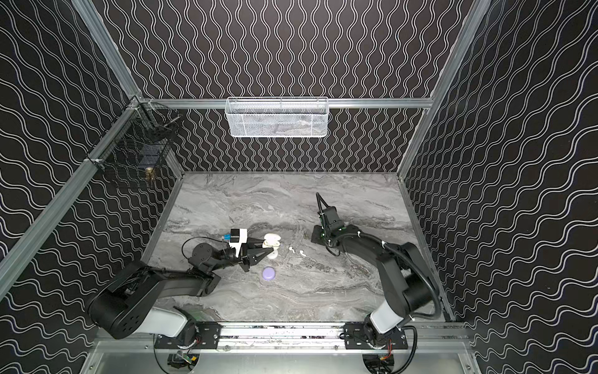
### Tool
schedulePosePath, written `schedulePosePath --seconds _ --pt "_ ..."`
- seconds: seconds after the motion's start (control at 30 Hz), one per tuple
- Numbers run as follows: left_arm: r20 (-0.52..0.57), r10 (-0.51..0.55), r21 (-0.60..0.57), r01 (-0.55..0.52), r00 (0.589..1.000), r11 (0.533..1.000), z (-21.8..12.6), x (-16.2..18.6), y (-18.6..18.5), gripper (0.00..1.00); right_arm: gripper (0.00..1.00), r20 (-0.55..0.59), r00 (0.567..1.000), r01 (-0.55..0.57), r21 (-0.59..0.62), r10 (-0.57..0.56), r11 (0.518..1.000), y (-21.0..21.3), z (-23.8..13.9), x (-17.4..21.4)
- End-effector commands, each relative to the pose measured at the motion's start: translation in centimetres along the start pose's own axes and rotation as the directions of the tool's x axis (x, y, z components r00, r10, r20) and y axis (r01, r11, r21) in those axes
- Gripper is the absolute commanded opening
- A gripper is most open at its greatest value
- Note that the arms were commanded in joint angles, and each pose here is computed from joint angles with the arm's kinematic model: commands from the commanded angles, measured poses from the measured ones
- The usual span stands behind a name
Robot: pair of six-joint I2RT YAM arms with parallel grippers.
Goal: Insert the wireless bluetooth earbuds into the charging case
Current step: 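Move the right gripper down to the table and grasp a white earbud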
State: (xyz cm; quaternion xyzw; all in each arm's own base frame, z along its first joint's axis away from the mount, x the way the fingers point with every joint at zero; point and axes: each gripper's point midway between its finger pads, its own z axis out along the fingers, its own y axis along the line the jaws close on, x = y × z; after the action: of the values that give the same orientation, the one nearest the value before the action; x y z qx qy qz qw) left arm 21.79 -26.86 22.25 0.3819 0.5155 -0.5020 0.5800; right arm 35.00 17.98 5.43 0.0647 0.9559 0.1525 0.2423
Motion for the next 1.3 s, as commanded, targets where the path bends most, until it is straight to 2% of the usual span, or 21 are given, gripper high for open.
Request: schedulePosePath --seconds 0.0,0.27,0.3,0.57,0.97,1.27 --pt "0.026 0.043 0.012 -0.043 0.999 0.999 0.1 -0.9 -0.2 0.00 0.52 -0.035 0.999 0.023 0.084 -0.020 0.996 -1.3 1.0 0.3" --pt "0.021 0.045 0.010 -0.045 0.999 0.999 0.0 -0.7 -0.2 0.00 0.54 -0.085 0.995 0.059 0.166 -0.045 0.984 -2.7 2.9 1.0" --pt "0.023 0.050 0.002 -0.050 0.998 0.999 0.0 -0.7 -0.1 0.00 0.54 -0.068 0.996 0.058 0.154 -0.048 0.986 -1.9 2.9 -0.2" --pt "0.022 0.044 0.005 -0.044 0.999 0.999 0.1 -0.6 0.0 0.00 0.50 -0.086 0.994 0.075 0.119 -0.065 0.990 -0.3 3.5 0.0" --pt "0.024 0.049 0.005 -0.049 0.999 0.999 0.1 -0.7 -0.1 0.00 0.48 -0.085 0.993 0.100 0.179 -0.086 0.979 0.0 3.8 0.4" --pt "0.025 0.042 0.021 -0.043 0.999 0.999 0.3 -0.9 -0.2 0.00 0.39 -0.093 0.991 0.116 0.200 -0.099 0.973 0.0 4.1 0.9"
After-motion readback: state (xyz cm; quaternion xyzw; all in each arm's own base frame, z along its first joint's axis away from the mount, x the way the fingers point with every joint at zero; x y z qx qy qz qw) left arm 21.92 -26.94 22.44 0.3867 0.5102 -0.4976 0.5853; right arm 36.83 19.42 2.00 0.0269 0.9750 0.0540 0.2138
